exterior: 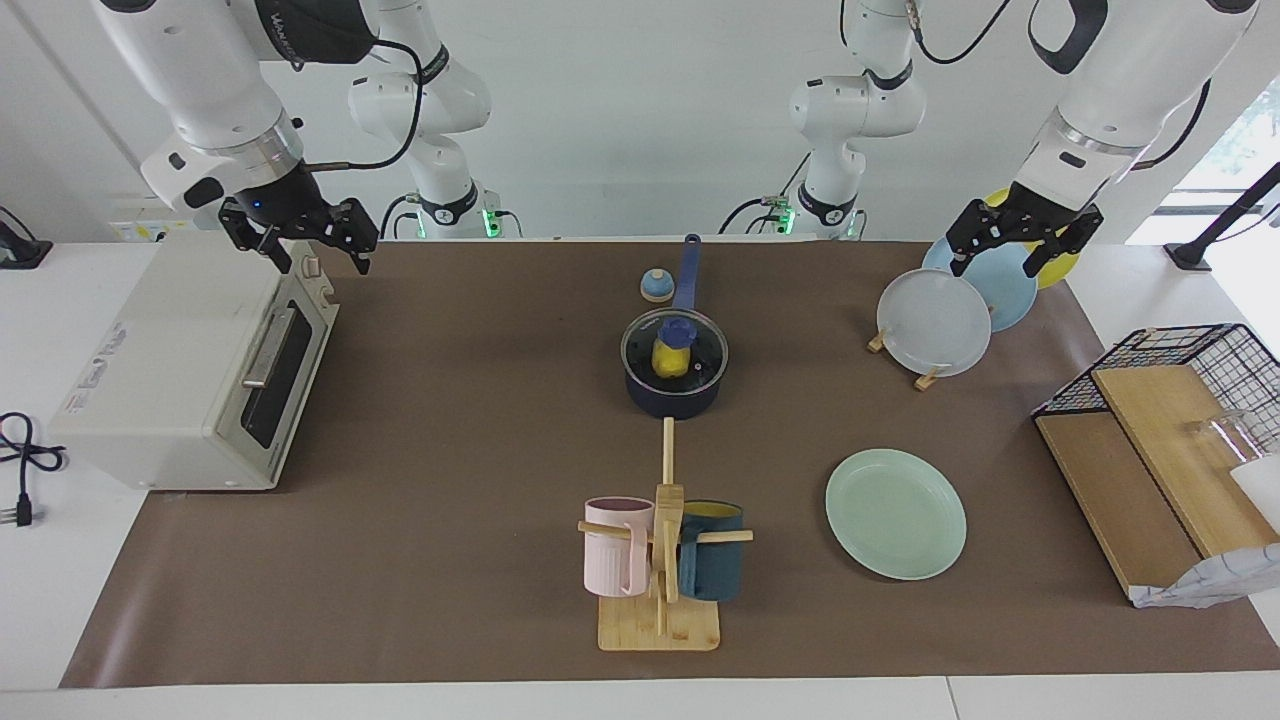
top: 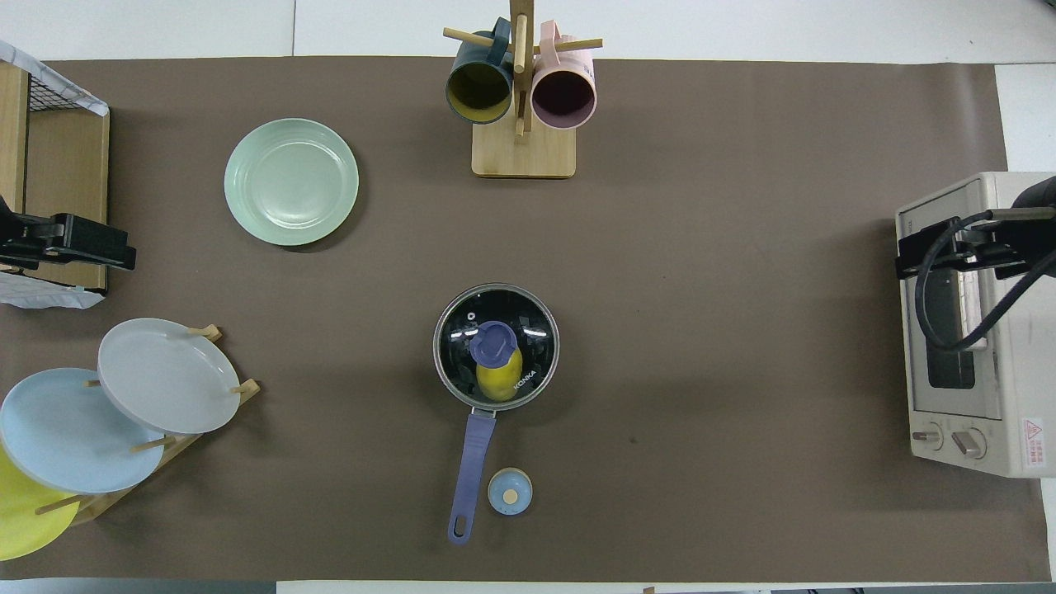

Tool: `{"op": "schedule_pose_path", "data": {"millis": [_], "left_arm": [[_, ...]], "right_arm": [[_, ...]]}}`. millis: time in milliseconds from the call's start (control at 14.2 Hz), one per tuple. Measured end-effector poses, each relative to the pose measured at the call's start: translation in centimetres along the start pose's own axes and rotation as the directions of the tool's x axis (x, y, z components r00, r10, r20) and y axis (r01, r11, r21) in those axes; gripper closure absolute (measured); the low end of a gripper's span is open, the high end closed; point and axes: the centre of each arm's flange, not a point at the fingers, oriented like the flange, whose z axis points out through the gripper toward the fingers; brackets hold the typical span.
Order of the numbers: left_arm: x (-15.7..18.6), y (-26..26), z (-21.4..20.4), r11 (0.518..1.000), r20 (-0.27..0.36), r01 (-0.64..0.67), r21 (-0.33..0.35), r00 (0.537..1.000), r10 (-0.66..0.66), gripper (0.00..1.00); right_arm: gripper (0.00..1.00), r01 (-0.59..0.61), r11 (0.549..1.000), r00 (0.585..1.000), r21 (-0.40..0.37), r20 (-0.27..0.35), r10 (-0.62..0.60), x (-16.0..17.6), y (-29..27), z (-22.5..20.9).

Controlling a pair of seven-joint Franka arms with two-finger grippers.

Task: Transfer potato from pot to plate
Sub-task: 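Move the right gripper from rest toward the lidded saucepan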

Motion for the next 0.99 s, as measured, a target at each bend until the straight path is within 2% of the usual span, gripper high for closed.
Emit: {"op": "schedule_pose_path", "data": {"millis": [635,988], "left_arm": [[0.0,0.0,0.0,1.0,0.0,0.0,0.0,1.0,0.0,0.0],[0.0,0.0,0.0,1.0,0.0,0.0,0.0,1.0,0.0,0.0]], "right_arm": [[0.0,0.024,1.0,1.0,0.004,0.0,-0.024,0.0,-0.7,0.0],[0.0,0.068,0.995,0.997,0.079,-0.031,-0.066,1.1,-3.6,-0.2]]}}
